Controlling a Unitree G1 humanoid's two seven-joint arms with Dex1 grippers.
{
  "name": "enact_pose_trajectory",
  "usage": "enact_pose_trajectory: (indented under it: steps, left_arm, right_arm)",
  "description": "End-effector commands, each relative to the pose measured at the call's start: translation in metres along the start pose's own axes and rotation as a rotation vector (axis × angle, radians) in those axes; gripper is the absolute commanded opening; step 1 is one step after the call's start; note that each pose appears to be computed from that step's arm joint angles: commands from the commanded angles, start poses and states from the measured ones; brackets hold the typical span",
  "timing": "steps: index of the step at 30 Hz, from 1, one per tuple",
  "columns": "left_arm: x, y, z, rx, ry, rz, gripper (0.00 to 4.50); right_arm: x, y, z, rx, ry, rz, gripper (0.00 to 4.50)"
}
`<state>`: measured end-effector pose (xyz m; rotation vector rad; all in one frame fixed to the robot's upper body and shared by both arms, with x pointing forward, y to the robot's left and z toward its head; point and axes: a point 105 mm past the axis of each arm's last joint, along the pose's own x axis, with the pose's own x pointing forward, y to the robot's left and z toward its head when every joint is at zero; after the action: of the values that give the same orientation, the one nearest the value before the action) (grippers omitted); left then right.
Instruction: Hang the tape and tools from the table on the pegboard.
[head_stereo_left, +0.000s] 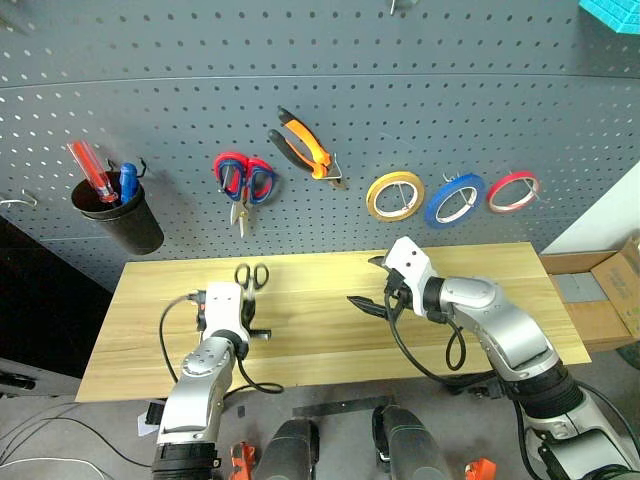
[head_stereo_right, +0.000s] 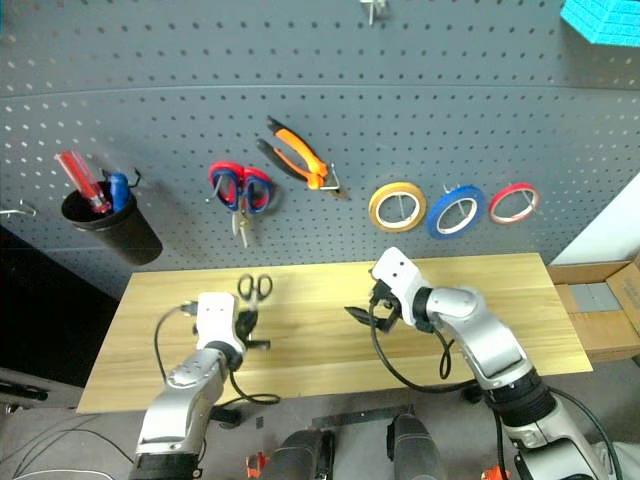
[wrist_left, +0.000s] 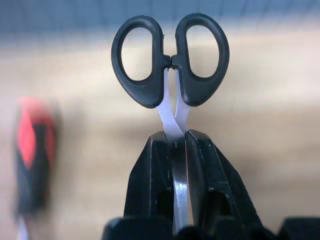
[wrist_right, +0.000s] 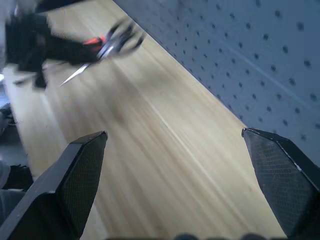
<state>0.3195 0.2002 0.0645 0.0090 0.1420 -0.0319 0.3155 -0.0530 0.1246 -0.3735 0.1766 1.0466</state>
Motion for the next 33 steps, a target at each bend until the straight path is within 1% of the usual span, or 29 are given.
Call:
enact_pose_trajectory:
  steps: [1,2,3,5,7,10,13,17,22,29,33]
  left_arm:
    - [-0.024,-0.001,0.072,0.007,-0.369,-0.058,0.10]
    - [-0.032,-0.005,0.081,0.039,-0.427,-0.094,0.10]
    - [-0.037,-0.008,0.086,0.095,-0.456,-0.117,0.10]
    - [-0.045,-0.023,0.095,0.285,-0.527,-0.170,0.10]
    - [-0.049,-0.034,0.101,0.341,-0.573,-0.201,0.10]
    - [-0.054,-0.042,0.109,0.337,-0.618,-0.205,0.10]
    - [-0.055,-0.038,0.111,0.341,-0.627,-0.175,0.10]
    - [-0.051,-0.029,0.111,0.318,-0.615,-0.112,0.10]
    - [-0.042,-0.032,0.102,0.317,-0.561,-0.123,0.10]
    - [-0.036,-0.032,0.102,0.309,-0.563,-0.102,0.10]
    - [-0.034,-0.027,0.105,0.312,-0.574,-0.075,0.10]
  right_arm:
    - [-0.008,0.016,0.044,-0.071,-0.159,0.139,4.50]
    - [-0.010,0.020,0.052,-0.077,-0.188,0.173,4.50]
    - [-0.011,0.022,0.058,-0.082,-0.208,0.193,4.50]
    - [-0.009,0.021,0.066,-0.082,-0.236,0.214,4.50]
    - [-0.006,0.020,0.068,-0.083,-0.242,0.222,4.50]
    - [-0.002,0.018,0.067,-0.101,-0.238,0.235,4.50]
    - [0.000,0.017,0.069,-0.112,-0.246,0.240,4.50]
    - [0.002,0.017,0.072,-0.127,-0.254,0.248,4.50]
    - [0.003,0.018,0.073,-0.133,-0.257,0.251,4.50]
    - [0.002,0.017,0.072,-0.138,-0.250,0.240,4.50]
    - [0.002,0.017,0.070,-0.136,-0.241,0.235,4.50]
